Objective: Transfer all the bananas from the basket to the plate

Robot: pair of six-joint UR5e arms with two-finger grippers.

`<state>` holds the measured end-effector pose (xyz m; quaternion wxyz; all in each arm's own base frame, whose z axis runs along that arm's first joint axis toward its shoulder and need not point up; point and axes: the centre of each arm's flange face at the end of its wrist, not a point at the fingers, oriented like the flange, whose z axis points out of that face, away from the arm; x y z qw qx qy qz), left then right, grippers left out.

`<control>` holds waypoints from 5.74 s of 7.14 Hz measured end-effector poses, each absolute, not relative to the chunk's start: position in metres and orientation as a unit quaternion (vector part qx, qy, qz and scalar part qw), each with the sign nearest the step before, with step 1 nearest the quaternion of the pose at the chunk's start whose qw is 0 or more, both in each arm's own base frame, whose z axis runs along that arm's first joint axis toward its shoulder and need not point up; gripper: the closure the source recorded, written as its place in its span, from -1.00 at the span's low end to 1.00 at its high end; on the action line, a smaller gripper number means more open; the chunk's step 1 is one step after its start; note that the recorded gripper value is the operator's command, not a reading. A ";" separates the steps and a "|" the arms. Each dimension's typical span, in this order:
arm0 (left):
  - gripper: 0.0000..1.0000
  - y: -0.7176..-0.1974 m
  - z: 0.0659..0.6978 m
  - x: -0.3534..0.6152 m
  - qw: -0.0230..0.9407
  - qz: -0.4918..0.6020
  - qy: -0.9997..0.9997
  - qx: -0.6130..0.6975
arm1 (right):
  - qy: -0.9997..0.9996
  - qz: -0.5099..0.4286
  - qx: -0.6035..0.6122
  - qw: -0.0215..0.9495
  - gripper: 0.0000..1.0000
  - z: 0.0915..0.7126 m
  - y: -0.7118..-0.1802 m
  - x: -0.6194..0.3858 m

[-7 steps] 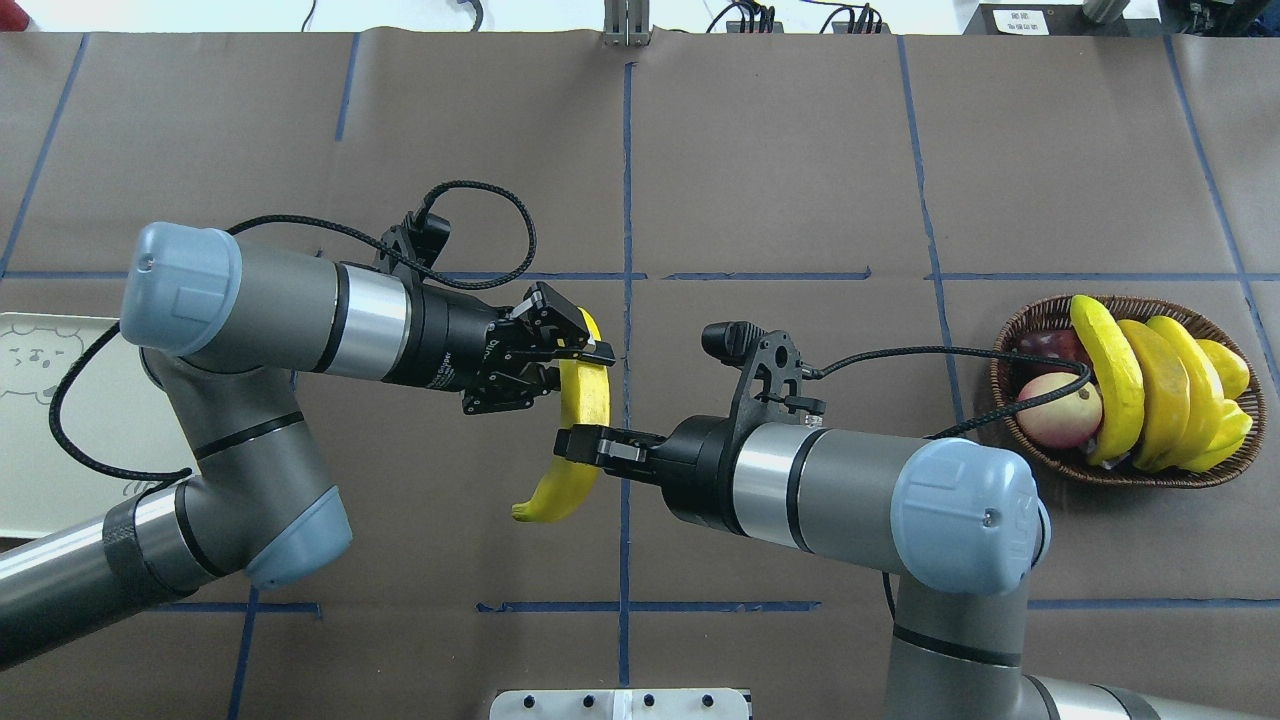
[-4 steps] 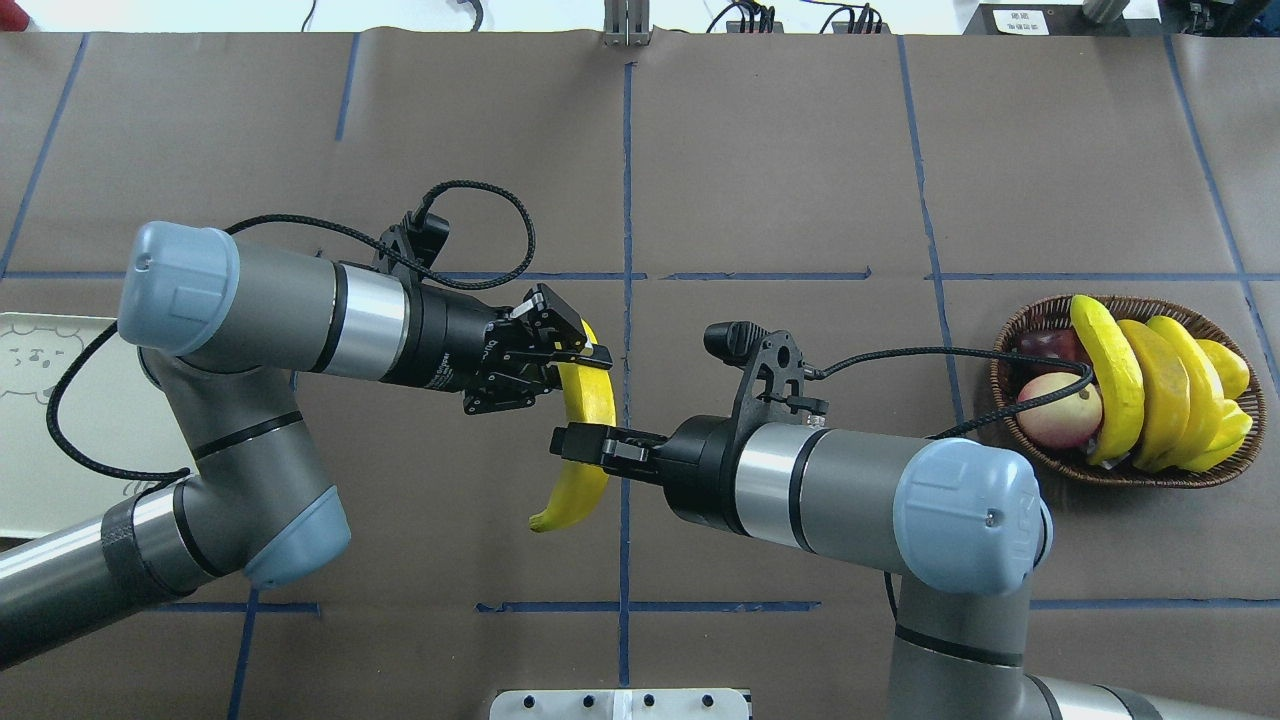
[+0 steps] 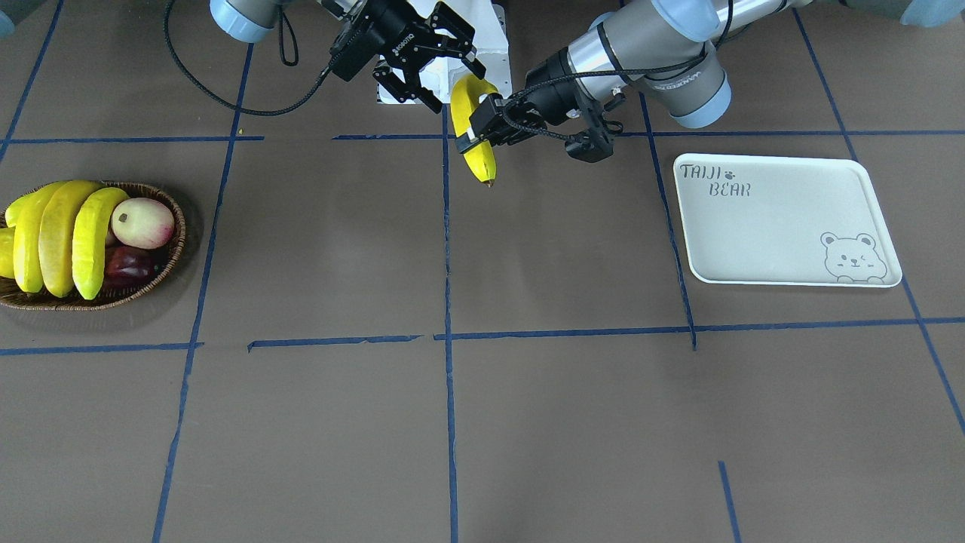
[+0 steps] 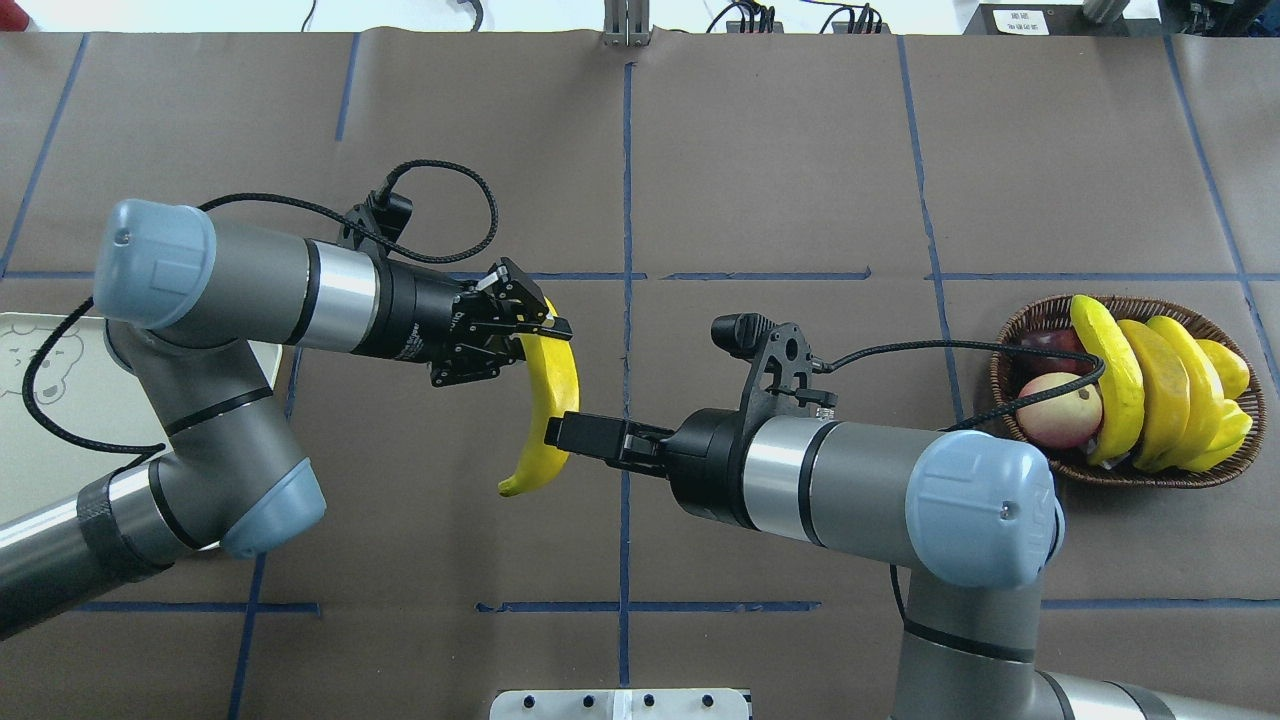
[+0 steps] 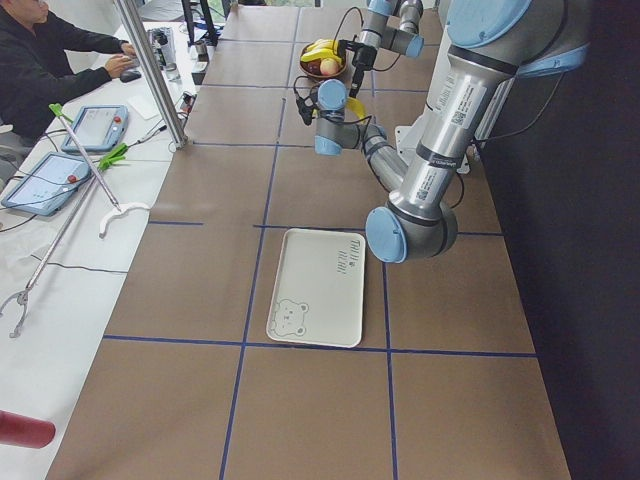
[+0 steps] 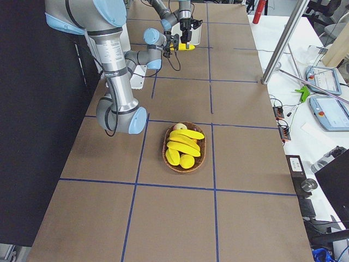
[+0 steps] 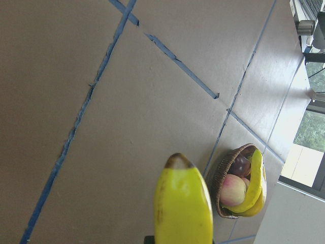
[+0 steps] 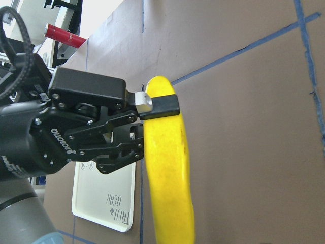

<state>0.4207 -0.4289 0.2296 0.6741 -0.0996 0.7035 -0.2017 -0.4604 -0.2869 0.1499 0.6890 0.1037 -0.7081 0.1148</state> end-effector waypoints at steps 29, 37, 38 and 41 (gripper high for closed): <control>-0.99 -0.479 0.604 0.153 0.843 -0.121 0.524 0.008 | -0.376 0.063 0.039 0.924 -0.47 0.509 -0.399 -0.151; -0.99 -0.480 0.603 0.153 0.843 -0.121 0.524 0.010 | -0.369 0.041 0.016 0.928 -0.06 0.529 -0.396 -0.172; -0.99 -0.480 0.603 0.153 0.843 -0.121 0.524 0.010 | -0.368 0.041 0.016 0.929 -0.05 0.530 -0.396 -0.172; -0.99 -0.481 0.603 0.154 0.843 -0.121 0.524 0.009 | -0.366 0.040 0.016 0.929 0.95 0.531 -0.395 -0.173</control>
